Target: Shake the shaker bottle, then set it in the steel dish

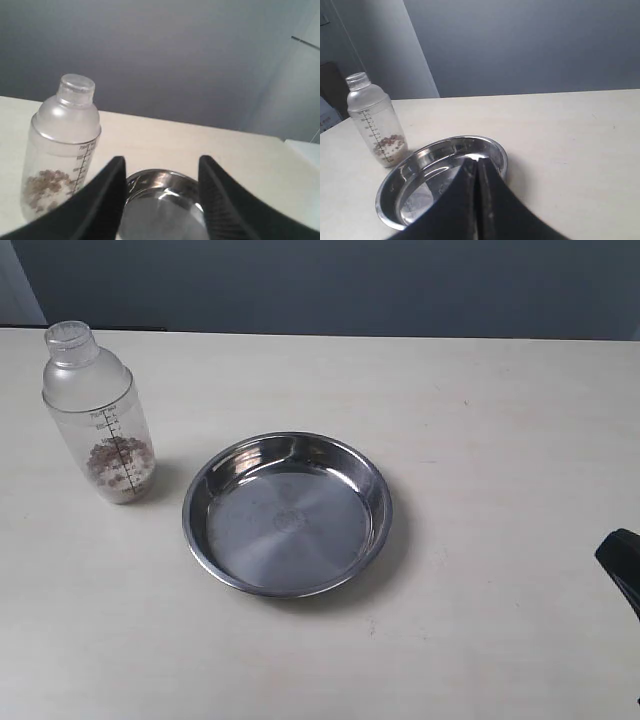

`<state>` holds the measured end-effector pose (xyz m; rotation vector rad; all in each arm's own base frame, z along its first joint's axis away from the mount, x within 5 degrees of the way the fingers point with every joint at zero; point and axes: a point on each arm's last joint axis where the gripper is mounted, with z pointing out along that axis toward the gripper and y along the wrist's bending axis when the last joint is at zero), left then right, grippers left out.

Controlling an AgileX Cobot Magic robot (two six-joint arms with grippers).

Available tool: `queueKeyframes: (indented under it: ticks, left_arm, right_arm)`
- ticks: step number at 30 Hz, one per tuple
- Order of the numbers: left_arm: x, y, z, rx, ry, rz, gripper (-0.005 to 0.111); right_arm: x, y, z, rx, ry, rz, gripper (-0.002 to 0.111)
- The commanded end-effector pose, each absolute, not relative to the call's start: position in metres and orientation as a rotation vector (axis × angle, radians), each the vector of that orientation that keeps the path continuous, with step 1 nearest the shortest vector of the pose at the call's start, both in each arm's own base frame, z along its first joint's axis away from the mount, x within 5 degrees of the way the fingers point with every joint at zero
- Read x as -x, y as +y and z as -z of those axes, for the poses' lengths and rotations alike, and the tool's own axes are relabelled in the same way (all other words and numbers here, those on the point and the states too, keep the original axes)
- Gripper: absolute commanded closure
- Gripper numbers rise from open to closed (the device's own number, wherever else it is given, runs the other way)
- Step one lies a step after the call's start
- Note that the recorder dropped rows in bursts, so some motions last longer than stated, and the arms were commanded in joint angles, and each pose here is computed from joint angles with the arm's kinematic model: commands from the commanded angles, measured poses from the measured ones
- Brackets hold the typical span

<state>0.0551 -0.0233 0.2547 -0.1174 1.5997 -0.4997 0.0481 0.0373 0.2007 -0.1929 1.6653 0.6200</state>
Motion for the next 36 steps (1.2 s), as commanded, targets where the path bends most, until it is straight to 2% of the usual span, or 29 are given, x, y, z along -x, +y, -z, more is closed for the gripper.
queueKeyframes:
  ticks: [1,2,13,19,23,29,36]
  left_arm:
    - [-0.054,-0.015,-0.272,0.189,1.452,0.473,0.021]
    - [-0.054,-0.013,-0.276,0.205,1.425,0.448,0.0]
    - [-0.083,-0.014,-0.285,0.223,1.573,0.45,0.001]
    - [-0.112,-0.015,-0.311,-0.038,1.628,0.231,0.001]
    - [-0.141,-0.011,-0.294,-0.011,1.763,0.197,0.001]
    - [-0.18,-0.009,-0.256,0.154,1.982,0.278,0.001]
    - [-0.201,-0.007,-0.226,0.088,2.118,0.198,0.001]
  right_arm:
    - [-0.048,0.037,-0.201,0.187,1.659,-0.615,0.109]
    - [-0.048,0.037,-0.201,0.187,1.659,-0.615,0.109]
    - [-0.048,0.037,-0.201,0.187,1.659,-0.615,0.109]
    - [-0.048,0.037,-0.201,0.187,1.659,-0.615,0.109]
    - [-0.048,0.037,-0.201,0.187,1.659,-0.615,0.109]
    - [-0.048,0.037,-0.201,0.187,1.659,-0.615,0.109]
    - [-0.048,0.037,-0.201,0.187,1.659,-0.615,0.109]
